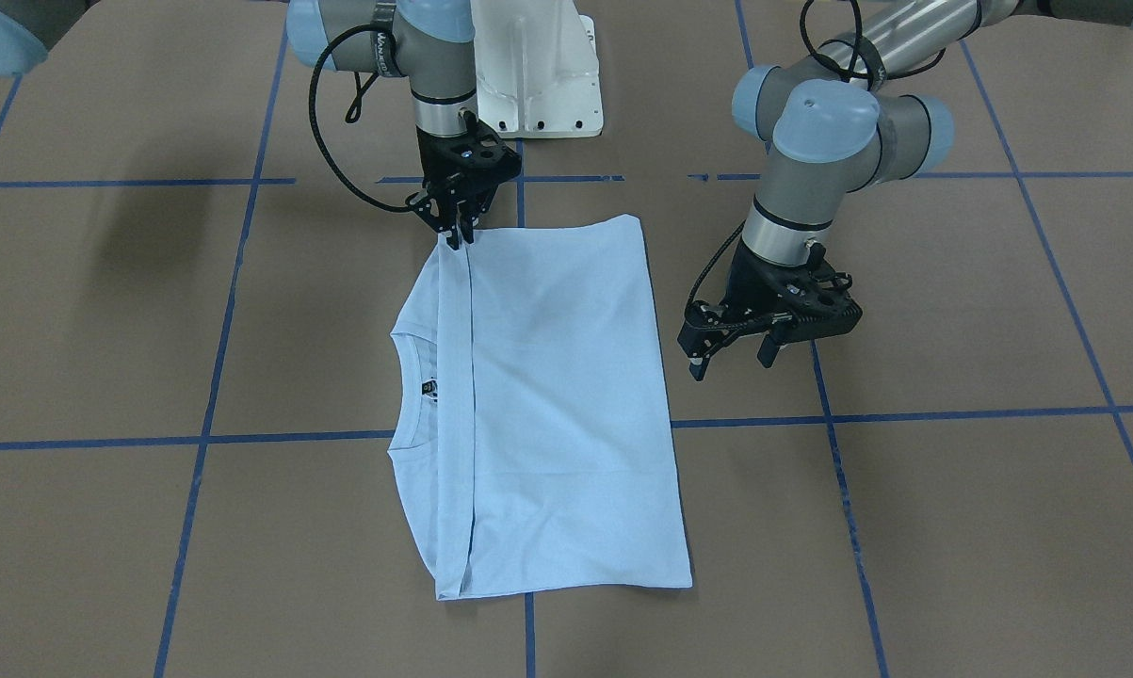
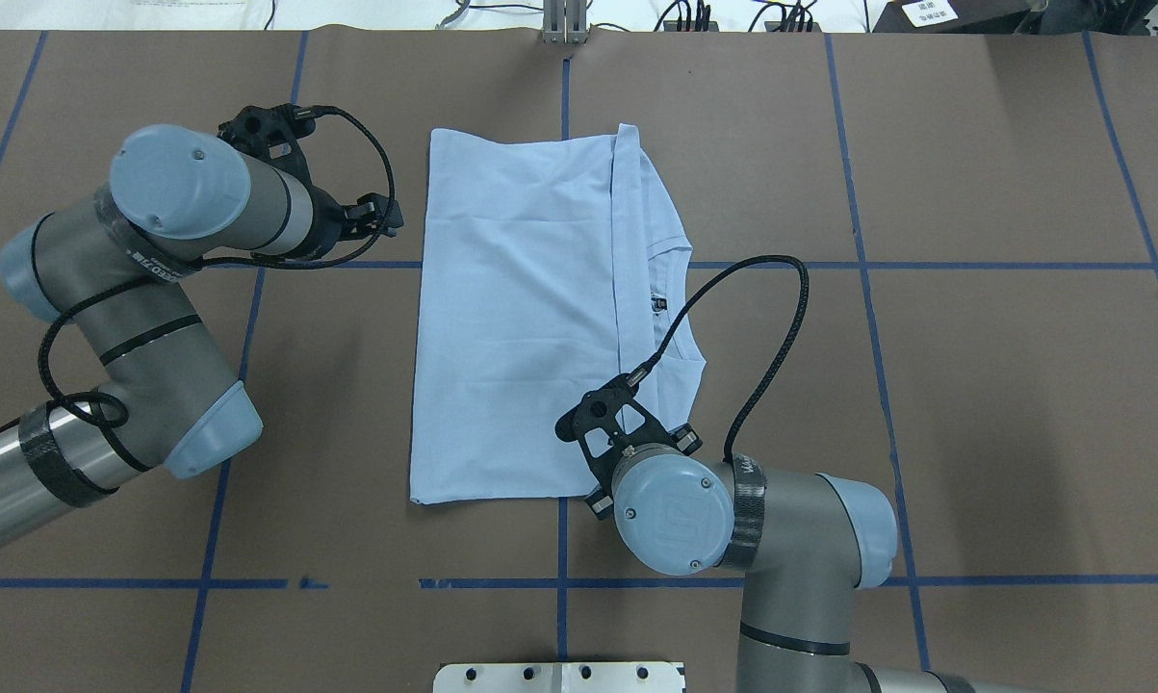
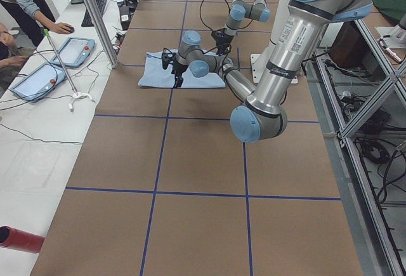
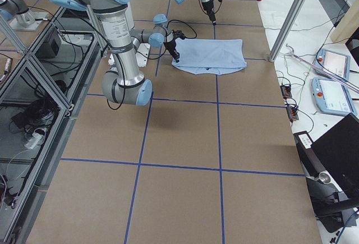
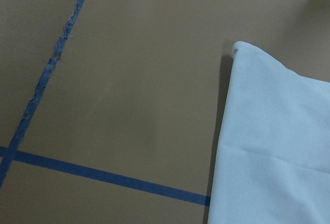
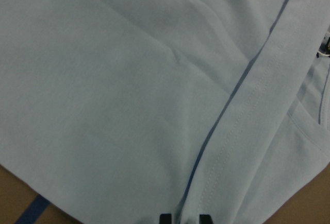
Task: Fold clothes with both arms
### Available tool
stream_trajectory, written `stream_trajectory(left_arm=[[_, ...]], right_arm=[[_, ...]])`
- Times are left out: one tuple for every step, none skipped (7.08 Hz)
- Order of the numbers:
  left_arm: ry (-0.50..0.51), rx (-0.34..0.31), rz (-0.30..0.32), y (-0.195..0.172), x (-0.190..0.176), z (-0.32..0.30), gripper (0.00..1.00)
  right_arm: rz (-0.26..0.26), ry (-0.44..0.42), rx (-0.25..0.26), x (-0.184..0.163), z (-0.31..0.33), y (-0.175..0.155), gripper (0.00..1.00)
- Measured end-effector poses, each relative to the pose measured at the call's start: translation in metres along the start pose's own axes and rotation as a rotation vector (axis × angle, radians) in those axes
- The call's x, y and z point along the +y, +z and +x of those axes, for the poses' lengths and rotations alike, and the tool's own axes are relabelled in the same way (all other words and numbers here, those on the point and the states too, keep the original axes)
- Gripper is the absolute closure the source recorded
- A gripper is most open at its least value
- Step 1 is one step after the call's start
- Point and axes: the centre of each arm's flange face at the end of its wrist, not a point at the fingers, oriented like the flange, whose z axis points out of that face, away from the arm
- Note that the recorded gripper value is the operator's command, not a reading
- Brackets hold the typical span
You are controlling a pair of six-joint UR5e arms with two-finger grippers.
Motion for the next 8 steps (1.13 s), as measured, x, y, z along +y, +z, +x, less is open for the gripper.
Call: stream_trajectory(left_arm=[[0.000,-0.001,0.000,0.0002,-0.0001,-0.0004,0.00],[0.000,-0.001,0.000,0.0003,0.0000,-0.0004,0.00],[0.000,-0.001,-0.001,0.0004,0.0000,-0.0004,0.00],[0.000,-0.001,-0.001,0.0004,0.0000,-0.0005,0.00],[0.000,-0.001,-0.001,0.0003,-0.0001,-0.0003,0.00],[0.000,0.000,-0.001,0.0001,0.0000,0.0001,0.00],[0.000,0.001,-0.002,0.0000,0.0001,0.0004,0.00],[0.001,0.001,-0.002,-0.0001,0.0002,0.0008,0.00]], right_arm=[[-0.001,0.000,-0.002,0.0003,-0.0007,-0.0001,0.69],[-0.002,-0.001,-0.003,0.0010,-0.0018,0.0000,0.69],[-0.003,-0.002,-0.003,0.0018,-0.0026,0.0003,0.69],[-0.004,-0.002,-0.003,0.0021,-0.0027,0.0006,0.72],[-0.005,-0.002,-0.002,0.0024,-0.0029,0.0008,0.96],[-0.005,-0.002,-0.002,0.0025,-0.0029,0.0009,1.00],[-0.004,0.000,-0.001,0.0015,-0.0016,0.0006,1.00],[0.001,0.007,0.000,-0.0026,0.0035,-0.0007,1.00]])
